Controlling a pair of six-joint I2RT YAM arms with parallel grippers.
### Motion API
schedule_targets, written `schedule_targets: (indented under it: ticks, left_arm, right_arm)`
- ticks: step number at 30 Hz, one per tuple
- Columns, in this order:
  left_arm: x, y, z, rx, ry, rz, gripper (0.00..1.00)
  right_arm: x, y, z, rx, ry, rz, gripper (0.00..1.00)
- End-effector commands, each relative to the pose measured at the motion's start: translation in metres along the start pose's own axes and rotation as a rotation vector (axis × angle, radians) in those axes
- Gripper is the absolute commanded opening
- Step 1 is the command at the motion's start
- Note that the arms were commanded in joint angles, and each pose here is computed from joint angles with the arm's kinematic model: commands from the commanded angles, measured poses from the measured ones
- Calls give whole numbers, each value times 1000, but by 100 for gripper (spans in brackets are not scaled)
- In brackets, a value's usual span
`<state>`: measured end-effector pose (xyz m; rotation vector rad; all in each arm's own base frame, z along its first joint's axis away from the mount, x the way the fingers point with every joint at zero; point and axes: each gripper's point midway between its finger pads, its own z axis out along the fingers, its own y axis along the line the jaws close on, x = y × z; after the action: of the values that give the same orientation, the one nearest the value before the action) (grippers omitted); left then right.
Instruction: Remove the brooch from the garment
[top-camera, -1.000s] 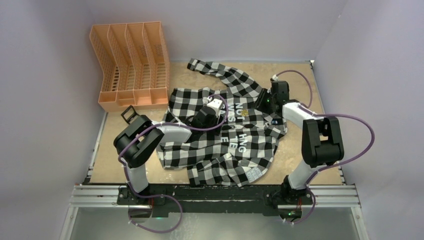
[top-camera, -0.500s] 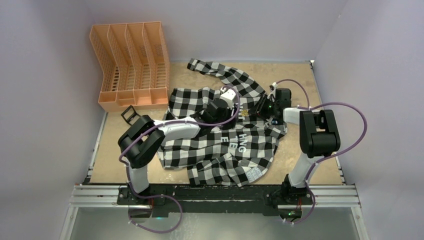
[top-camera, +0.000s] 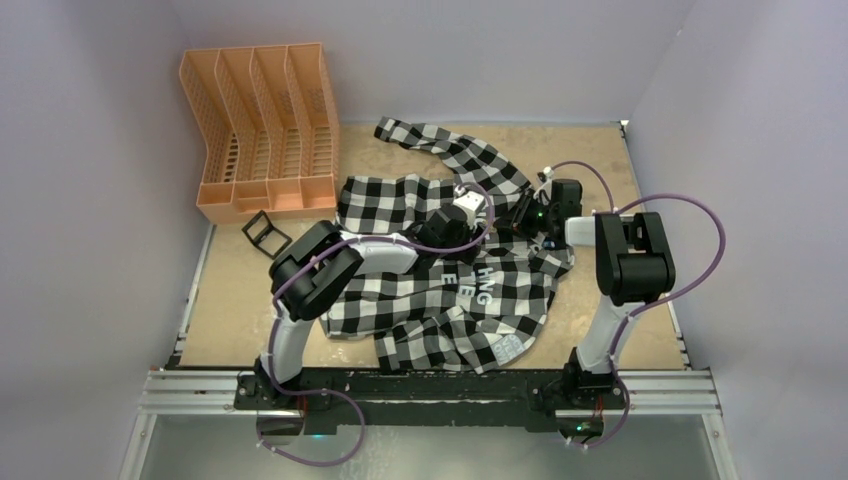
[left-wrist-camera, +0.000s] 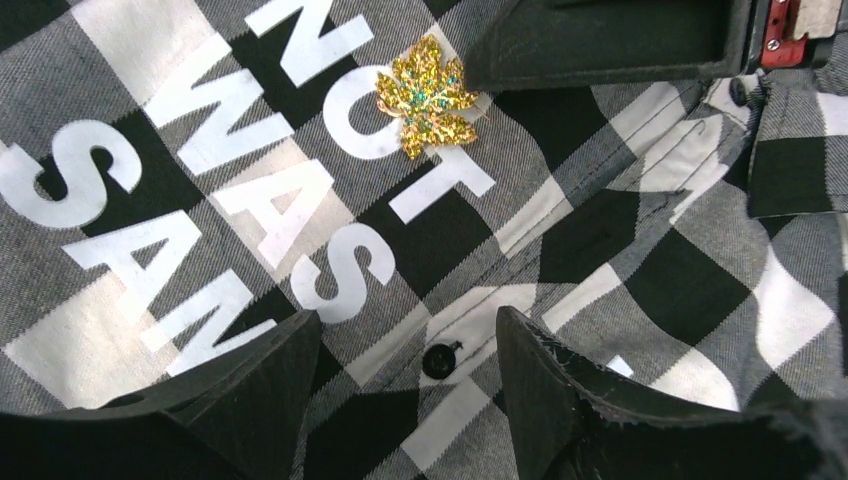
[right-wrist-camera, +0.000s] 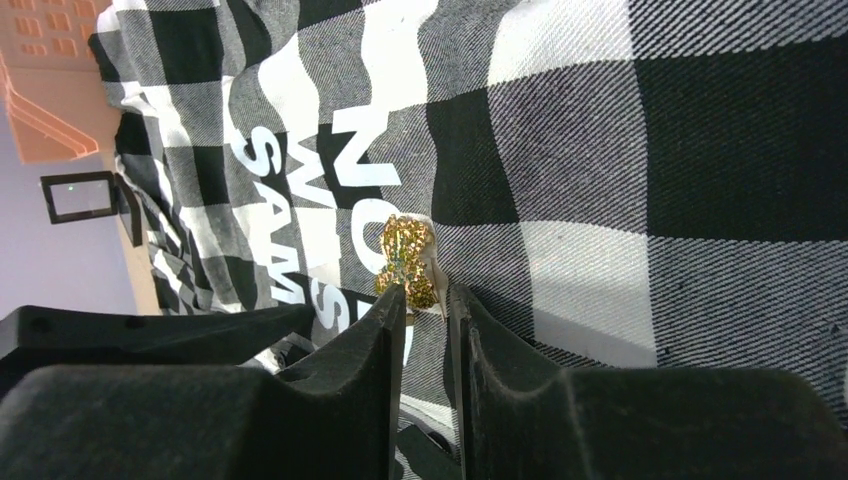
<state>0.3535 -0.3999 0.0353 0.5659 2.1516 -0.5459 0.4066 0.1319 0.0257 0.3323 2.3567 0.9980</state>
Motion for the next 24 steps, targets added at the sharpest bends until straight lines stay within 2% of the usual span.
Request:
schedule_targets:
  ticks: [1, 14, 24]
  left_arm:
    - [-10, -12, 7, 36, -21, 30, 63]
    - [14, -5, 7, 5, 36, 40, 63]
    - [16, -5, 3, 6, 41, 44, 62]
  right_arm:
    - [-1, 6, 3, -53, 11, 1, 26]
    - [-5, 19, -4, -87, 1, -13, 20]
    - [-1, 15, 3, -96, 18, 15, 17]
